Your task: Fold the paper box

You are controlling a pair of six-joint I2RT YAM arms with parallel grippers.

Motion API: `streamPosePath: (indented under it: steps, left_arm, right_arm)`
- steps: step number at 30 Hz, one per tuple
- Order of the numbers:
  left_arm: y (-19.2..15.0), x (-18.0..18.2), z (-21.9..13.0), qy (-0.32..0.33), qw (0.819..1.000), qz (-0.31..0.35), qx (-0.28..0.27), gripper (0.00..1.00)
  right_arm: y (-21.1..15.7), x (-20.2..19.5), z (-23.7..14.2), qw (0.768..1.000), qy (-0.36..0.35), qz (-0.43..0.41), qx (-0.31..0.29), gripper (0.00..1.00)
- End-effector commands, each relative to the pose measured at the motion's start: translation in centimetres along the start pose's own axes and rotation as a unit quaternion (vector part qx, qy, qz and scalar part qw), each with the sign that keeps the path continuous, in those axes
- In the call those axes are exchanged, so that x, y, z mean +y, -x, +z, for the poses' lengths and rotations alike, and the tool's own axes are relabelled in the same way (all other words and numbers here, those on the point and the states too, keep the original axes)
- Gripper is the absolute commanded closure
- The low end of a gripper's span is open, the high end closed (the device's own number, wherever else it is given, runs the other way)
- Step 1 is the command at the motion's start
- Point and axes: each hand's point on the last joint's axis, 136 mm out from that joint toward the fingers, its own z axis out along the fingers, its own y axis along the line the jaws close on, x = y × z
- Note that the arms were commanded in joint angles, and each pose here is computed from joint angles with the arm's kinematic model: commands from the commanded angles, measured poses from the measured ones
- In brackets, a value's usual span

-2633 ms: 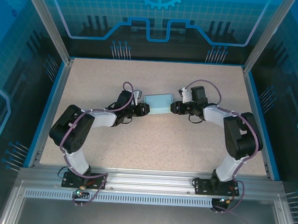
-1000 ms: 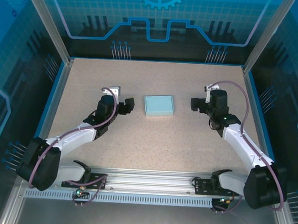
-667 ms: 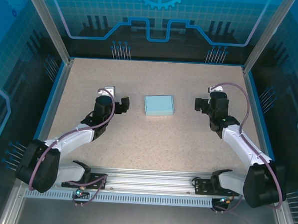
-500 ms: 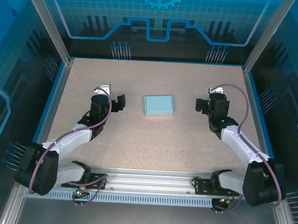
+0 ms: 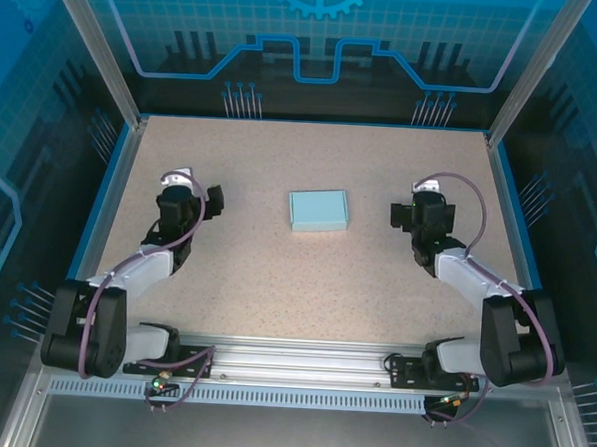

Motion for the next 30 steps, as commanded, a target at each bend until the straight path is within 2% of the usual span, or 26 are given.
streamPosePath:
  steps: [1,7,15,24,30]
  left_arm:
    - [0.5,-0.6,0.4,-0.031,0.999,0.016,-0.011,0.01]
    - [-0.6,-0.2,0.8,-0.030,0.998,0.045,-0.015,0.01]
    - [-3.1,-0.9,2.2,-0.070,0.995,0.054,-0.036,0.01]
    - [-4.2,-1.2,2.9,-0.084,0.994,0.059,-0.031,0.01]
    - [-4.2,-1.2,2.9,-0.084,0.994,0.059,-0.031,0.01]
  right_arm:
    - [0.6,0.1,0.9,1.000,0.002,-0.012,-0.027,0.00]
    - [-0.8,0.6,1.9,0.999,0.006,-0.030,-0.015,0.00]
    - [-1.3,1.7,2.4,0.998,0.033,-0.055,-0.014,0.00]
    - [-0.5,1.5,1.4,0.994,0.073,-0.003,-0.085,0.00]
    - [-1.3,1.9,2.4,0.992,0.097,0.004,-0.080,0.00]
